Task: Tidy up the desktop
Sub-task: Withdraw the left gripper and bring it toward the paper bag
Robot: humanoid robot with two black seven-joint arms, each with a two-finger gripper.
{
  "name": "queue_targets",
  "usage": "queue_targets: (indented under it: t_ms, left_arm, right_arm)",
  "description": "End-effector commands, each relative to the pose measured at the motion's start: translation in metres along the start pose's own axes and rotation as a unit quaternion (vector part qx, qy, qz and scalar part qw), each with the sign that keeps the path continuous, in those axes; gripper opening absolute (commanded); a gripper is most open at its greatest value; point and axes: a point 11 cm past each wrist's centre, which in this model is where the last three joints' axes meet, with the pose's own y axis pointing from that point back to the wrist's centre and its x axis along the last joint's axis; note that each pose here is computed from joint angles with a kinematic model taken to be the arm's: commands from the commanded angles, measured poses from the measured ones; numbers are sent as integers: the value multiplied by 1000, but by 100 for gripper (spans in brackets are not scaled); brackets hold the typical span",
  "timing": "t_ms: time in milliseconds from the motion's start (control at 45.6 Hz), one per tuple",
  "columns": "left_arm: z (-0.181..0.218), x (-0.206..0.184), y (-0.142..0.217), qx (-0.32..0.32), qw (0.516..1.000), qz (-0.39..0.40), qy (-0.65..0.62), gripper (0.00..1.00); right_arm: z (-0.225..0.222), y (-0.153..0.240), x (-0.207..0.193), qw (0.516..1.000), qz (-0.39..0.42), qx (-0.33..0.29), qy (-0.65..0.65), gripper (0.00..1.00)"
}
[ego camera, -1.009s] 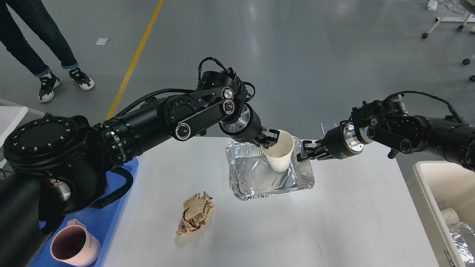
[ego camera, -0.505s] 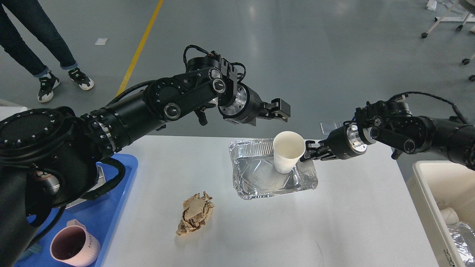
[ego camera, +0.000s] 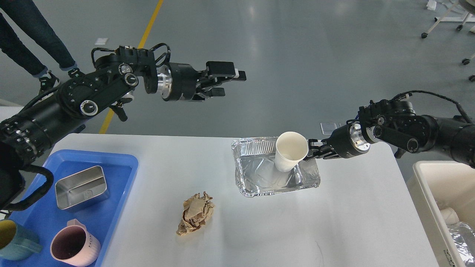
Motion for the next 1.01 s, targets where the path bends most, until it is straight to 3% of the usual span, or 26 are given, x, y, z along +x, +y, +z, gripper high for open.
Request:
queue_targets:
  t_ms: [0, 197, 285, 461, 680, 856, 987]
  left_arm:
    - [-62, -6, 44, 41, 998, 24, 36, 97]
    - [-136, -36, 138, 98, 990, 50, 84, 97]
    - [-149, -46, 190, 124, 987, 59, 89, 97]
    - [-128, -63, 290, 185, 978, 68, 63, 97]
    - [-85, -50, 380, 257, 962, 88, 40, 97]
    - [-46, -35, 421, 294, 952, 84, 27, 97]
    - [-49, -34, 422, 313, 946, 80, 28, 97]
  right_arm:
    - [0, 4, 4, 1000, 5, -2, 1, 0]
    - [1, 5, 5, 1000, 7, -3, 1, 0]
    - [5, 8, 6, 1000, 11, -5, -2, 0]
    - [4, 10, 8, 1000, 14, -6, 0, 0]
    - [1, 12, 11, 1000, 16, -6, 2, 0]
    - [0, 12, 12, 1000, 18, -5, 3, 0]
    - [1, 12, 11, 1000, 17, -5, 3, 0]
